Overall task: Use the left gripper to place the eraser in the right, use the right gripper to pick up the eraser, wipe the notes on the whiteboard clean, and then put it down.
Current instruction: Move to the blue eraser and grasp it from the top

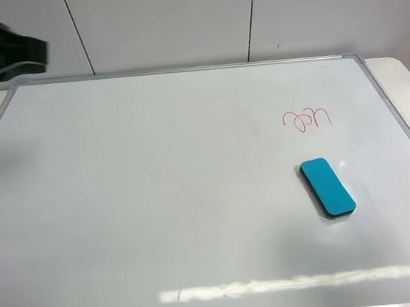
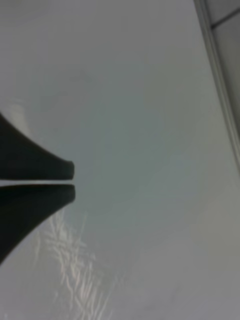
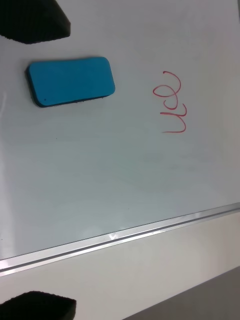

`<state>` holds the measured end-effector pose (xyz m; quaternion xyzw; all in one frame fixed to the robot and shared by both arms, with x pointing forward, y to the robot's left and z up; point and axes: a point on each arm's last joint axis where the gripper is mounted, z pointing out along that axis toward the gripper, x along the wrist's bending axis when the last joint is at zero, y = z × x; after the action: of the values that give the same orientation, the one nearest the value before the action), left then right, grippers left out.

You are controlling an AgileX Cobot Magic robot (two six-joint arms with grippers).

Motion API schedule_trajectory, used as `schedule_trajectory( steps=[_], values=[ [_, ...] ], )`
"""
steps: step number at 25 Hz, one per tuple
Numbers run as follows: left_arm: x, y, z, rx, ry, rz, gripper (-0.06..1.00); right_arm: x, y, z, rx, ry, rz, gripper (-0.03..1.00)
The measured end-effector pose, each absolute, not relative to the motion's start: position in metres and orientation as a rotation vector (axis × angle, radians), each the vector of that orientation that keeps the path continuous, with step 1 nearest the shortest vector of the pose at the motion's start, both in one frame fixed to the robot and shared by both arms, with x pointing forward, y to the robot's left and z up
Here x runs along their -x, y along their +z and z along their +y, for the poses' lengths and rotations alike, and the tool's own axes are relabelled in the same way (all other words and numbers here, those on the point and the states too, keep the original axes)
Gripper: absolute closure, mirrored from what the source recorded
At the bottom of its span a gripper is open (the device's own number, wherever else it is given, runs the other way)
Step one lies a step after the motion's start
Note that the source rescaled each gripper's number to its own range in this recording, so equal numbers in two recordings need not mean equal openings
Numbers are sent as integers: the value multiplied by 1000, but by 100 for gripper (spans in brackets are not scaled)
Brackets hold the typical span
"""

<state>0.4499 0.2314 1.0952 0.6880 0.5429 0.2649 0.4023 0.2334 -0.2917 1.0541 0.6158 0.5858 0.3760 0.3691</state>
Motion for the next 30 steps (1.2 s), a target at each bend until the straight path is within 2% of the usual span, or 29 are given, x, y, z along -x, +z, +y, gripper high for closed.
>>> schedule_trajectory(
  steps=[3,4,6,7,8,9,12,17,26,30],
  values=[
    [-414,1105,267,-1596,806,1406,77,-233,1054,-292,-1581,965,1504,-3],
    [-400,1109,276,-1553,865,1401,66,-233,1054,-292,-1581,965,1504,-3],
    [-373,1118,290,-1489,984,1373,39,-233,1054,-292,-1581,965,1504,-3],
    [-362,1120,295,-1463,1029,1375,22,-233,1054,-292,-1581,965,1504,-3],
    [-347,1124,299,-1425,1076,1368,10,-233,1054,-292,-1581,965,1504,-3],
    [-333,1127,302,-1397,1111,1364,3,-233,1054,-292,-1581,965,1504,-3],
    [-297,1127,305,-1354,1169,1384,-4,-233,1054,-292,-1581,965,1504,-3],
    [-257,1114,304,-1392,1154,1421,-5,-233,1054,-292,-1581,965,1504,-3],
    [-243,1094,308,-1617,1020,1417,-5,-233,1054,-292,-1581,965,1504,-3],
    [-239,1070,305,-1597,961,1414,-5,-233,1054,-292,-1581,965,1504,-3]
  ],
)
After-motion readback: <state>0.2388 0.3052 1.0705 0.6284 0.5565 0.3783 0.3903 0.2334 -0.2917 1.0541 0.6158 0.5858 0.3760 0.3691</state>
